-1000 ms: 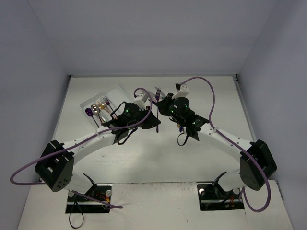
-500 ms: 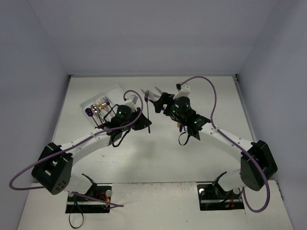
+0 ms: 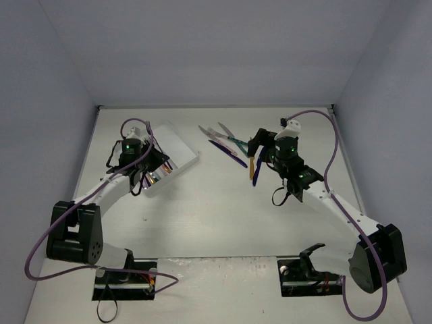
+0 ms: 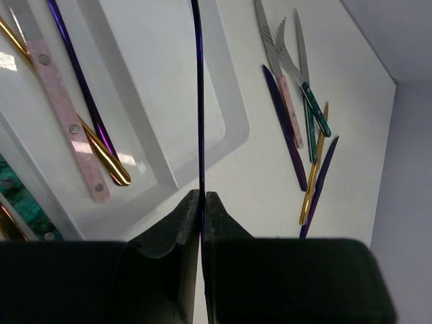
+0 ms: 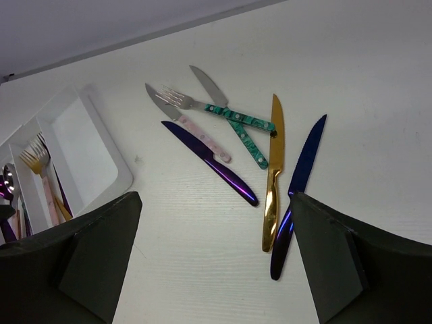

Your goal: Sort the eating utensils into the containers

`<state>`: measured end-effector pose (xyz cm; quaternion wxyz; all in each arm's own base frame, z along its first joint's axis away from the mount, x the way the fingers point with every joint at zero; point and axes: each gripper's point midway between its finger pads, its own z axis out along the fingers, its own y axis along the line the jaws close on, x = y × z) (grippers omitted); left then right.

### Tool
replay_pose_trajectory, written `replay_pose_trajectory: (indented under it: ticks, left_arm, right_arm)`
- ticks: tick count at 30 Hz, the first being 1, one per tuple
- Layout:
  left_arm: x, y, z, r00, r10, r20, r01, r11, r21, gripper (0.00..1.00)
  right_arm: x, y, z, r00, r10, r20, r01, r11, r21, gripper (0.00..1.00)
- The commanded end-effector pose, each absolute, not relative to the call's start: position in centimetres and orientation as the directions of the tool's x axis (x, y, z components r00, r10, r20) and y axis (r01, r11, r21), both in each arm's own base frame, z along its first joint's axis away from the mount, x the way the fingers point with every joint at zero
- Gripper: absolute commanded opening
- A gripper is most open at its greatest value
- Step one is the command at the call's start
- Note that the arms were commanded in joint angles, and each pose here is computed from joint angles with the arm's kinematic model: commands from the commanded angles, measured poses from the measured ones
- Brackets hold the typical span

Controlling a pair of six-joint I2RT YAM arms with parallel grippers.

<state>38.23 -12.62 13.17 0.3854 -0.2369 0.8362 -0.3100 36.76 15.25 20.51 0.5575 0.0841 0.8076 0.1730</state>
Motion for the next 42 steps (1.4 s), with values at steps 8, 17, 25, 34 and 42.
replay_pose_trajectory:
  ticks: [8, 17, 25, 34, 42]
  left_arm:
    - [43.4, -9.0, 13.2, -0.540, -0.693, -0.479, -0.201, 0.658, -0.726, 0.00]
    - [43.6, -8.7, 12.1, -0.545, -0.700, -0.462, -0.232, 0.655, -0.719, 0.32]
    - [42.6, -8.5, 14.1, -0.540, -0.701, -0.466, -0.238, 0.658, -0.714, 0.57]
    - [38.3, -5.2, 21.0, -0.528, -0.500, -0.686, -0.176, 0.855, -0.488, 0.73]
    - [33.9, 0.3, 25.1, -0.369, -0.309, -0.877, -0.232, 0.944, -0.235, 0.97]
  right_arm:
    - [36.5, 13.2, 21.6, -0.308, 0.313, -0.898, -0.039, 0.939, 0.341, 0.90]
    - [36.7, 13.0, 21.4, -0.314, 0.304, -0.899, -0.038, 0.942, 0.332, 0.90]
    - [37.1, 13.4, 21.6, -0.322, 0.289, -0.902, -0.058, 0.944, 0.324, 0.90]
    - [41.7, 16.1, 20.7, -0.390, 0.044, -0.920, -0.220, 0.965, 0.139, 0.86]
    - [48.5, 16.9, 17.4, -0.388, -0.201, -0.899, -0.448, 0.894, -0.007, 0.74]
